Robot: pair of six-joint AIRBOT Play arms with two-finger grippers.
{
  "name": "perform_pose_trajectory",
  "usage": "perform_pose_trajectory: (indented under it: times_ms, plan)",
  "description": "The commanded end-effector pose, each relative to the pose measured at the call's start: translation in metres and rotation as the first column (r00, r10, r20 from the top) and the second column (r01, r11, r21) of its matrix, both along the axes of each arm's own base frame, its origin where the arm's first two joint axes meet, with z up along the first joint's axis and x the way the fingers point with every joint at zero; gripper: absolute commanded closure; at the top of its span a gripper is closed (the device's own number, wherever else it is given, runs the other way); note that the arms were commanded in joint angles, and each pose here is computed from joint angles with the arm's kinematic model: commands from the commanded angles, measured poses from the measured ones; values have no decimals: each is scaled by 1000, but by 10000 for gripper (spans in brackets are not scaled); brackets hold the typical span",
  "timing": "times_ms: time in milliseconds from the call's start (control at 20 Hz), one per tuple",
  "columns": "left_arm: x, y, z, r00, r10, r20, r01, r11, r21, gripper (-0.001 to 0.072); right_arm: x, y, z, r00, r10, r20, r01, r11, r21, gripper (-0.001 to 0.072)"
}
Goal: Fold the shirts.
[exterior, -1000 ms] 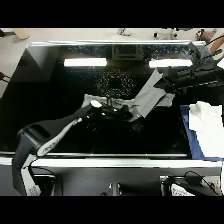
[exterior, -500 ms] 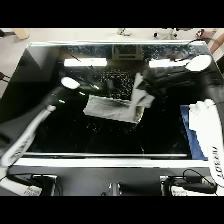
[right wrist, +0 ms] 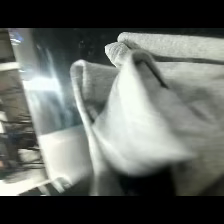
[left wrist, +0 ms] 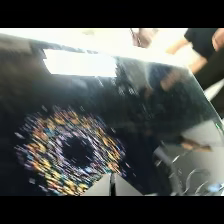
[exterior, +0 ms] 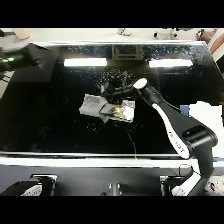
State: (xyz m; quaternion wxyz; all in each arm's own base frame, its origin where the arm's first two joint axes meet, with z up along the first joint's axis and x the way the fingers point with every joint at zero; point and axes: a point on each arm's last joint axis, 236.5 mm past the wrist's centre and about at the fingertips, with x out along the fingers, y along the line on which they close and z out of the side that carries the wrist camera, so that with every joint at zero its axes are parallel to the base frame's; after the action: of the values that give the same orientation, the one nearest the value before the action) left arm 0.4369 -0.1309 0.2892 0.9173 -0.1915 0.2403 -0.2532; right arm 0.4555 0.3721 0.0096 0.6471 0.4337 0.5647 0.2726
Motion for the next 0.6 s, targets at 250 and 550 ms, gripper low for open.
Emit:
perform_pose_trajectory:
  times_ms: [250,550]
  plan:
    - [-21,34,-4,998,61,-8,-59,990,124,682,-2,-59,11,991,121,51,-119,992,-41,41]
    - [-21,36,-15,998,61,-33,-56,988,144,682,-51,-224,-89,952,96,-290,-240,822,-517,43]
